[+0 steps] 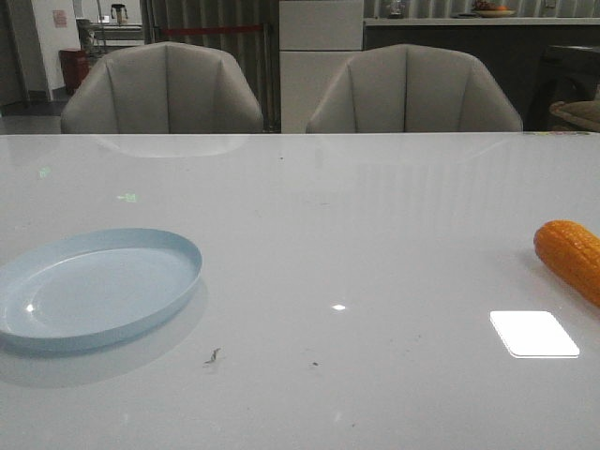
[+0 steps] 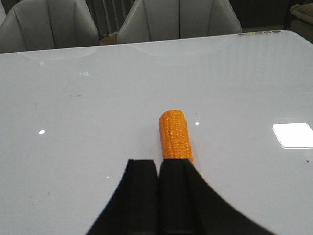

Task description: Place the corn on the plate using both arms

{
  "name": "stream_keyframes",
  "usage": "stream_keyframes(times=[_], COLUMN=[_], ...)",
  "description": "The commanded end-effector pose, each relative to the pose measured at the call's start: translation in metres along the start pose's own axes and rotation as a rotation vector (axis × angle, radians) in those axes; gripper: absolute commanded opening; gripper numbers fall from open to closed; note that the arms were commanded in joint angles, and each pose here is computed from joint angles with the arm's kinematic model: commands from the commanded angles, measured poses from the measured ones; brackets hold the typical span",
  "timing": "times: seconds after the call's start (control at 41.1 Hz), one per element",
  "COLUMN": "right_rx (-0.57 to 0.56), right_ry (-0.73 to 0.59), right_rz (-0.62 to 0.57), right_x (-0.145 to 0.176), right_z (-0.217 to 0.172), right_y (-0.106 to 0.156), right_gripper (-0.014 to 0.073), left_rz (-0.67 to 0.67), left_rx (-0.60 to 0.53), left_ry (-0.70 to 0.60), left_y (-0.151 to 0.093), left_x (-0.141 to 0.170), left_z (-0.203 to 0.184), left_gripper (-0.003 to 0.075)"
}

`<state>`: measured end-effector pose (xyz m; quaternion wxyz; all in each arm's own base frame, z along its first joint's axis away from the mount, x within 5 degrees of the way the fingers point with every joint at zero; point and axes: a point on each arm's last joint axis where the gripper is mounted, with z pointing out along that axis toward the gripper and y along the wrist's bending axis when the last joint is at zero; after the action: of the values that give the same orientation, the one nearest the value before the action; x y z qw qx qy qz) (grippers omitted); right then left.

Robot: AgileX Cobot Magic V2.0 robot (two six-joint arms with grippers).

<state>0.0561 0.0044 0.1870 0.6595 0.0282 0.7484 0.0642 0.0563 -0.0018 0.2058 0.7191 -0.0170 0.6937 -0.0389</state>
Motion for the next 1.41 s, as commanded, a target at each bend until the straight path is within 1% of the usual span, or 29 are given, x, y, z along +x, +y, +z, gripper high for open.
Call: stream_keyframes(times=[0.0, 0.438, 0.559, 0.778, 0.924, 1.045, 1.167, 1.264, 1.386], right_rx=[-0.005, -0.005, -0.003, -0.003, -0.002, 0.001, 0.002, -0.009, -0.029], right_ry=[-0.126, -0.126, -0.149, -0.167, -0.225, -0.331, -0.437, -0.442, -0.368], right_rz=[-0.004, -0.004, -0.004, -0.004, -0.004, -0.003, -0.002, -0.002, -0.007], right_x=[-0.015, -0.015, -0.018, -0.019, -0.024, -0.034, -0.045, -0.061, -0.090], right_z=[-0.004, -0.004, -0.004, -0.005, -0.006, -0.008, -0.013, -0.019, -0.030], right_y=[0.001, 0.001, 0.001, 0.001, 0.001, 0.001, 0.001, 0.004, 0.011], right_gripper=[0.0025, 0.0025, 0.0025, 0.0025, 0.0025, 0.0025, 0.0025, 0.0025, 0.0025], left_rz=[-0.020, -0.020, -0.020, -0.020, -0.020, -0.020, -0.016, 0.002, 0.025], left_rx=[0.000, 0.000, 0.000, 0.002, 0.003, 0.004, 0.008, 0.014, 0.013], left_ry=[-0.063, -0.065, -0.070, -0.147, -0.235, -0.316, -0.359, -0.382, -0.263], left_y=[0.001, 0.001, 0.001, 0.001, 0.001, 0.001, 0.000, -0.002, -0.005], left_x=[0.004, 0.004, 0.003, -0.004, -0.012, -0.019, -0.031, -0.047, -0.064], left_z=[0.000, 0.000, 0.000, 0.000, -0.002, -0.004, -0.006, -0.009, -0.009], left_gripper=[0.0094, 0.0094, 0.0094, 0.0094, 0.0094, 0.0094, 0.0094, 0.0094, 0.0094])
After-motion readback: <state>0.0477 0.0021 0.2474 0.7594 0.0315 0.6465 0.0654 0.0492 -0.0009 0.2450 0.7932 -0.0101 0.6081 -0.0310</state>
